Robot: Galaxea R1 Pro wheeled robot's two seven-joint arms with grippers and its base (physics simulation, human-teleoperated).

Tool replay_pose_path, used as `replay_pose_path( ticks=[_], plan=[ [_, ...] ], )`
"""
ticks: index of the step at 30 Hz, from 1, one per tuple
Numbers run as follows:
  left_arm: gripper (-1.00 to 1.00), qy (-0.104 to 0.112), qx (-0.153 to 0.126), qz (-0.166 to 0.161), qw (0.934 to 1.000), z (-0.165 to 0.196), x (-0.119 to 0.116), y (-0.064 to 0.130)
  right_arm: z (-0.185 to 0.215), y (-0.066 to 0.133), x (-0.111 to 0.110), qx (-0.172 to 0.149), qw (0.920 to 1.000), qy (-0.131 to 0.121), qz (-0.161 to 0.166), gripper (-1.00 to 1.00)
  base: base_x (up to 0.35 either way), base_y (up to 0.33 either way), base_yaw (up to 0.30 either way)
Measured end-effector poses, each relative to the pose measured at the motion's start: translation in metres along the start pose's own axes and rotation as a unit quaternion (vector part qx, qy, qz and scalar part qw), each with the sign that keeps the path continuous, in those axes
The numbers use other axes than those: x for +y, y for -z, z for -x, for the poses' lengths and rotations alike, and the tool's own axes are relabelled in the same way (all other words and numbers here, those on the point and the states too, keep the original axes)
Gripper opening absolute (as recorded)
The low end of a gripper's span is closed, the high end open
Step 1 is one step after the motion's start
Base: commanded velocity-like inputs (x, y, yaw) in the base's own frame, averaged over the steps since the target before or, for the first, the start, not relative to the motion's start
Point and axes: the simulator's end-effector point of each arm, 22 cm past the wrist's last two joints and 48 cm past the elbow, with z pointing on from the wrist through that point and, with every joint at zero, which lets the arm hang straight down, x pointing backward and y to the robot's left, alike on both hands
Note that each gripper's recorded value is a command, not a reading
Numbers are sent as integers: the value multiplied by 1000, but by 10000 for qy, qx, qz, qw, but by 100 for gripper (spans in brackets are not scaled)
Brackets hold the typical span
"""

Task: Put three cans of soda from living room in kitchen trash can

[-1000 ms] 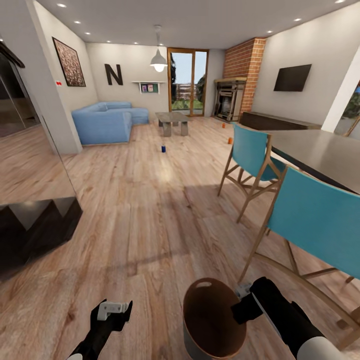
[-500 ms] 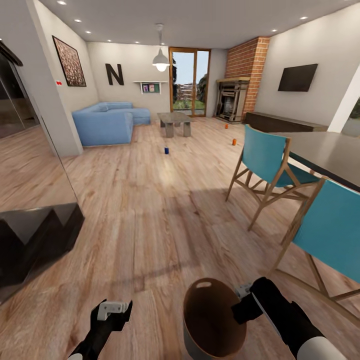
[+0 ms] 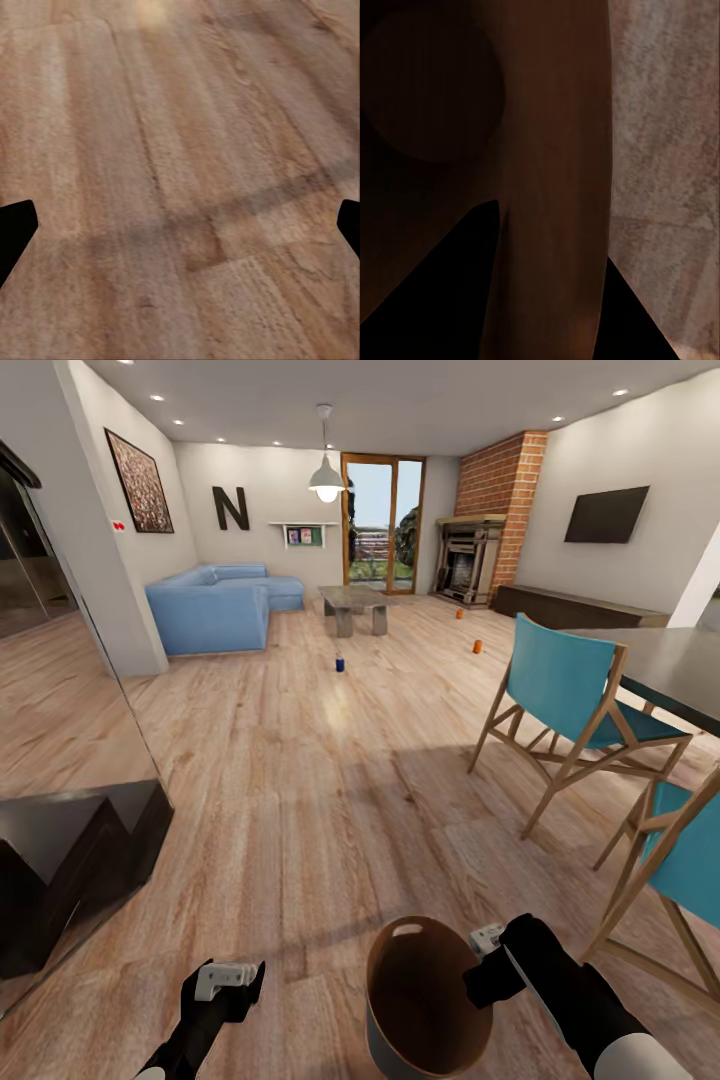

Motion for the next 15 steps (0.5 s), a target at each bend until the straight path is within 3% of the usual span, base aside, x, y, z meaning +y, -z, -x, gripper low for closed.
replay_pose_path(
  ticks=[9, 15],
  plan=[
    [100, -4, -7, 0, 10000, 1, 0, 0, 0, 0, -2, -3, 10000, -21, -6, -100, 254, 184, 0],
    [100, -12, -8, 1, 10000, 1, 0, 0, 0, 0, -3, -8, 10000, -3, -31, -100, 255, 44, 92]
  ],
)
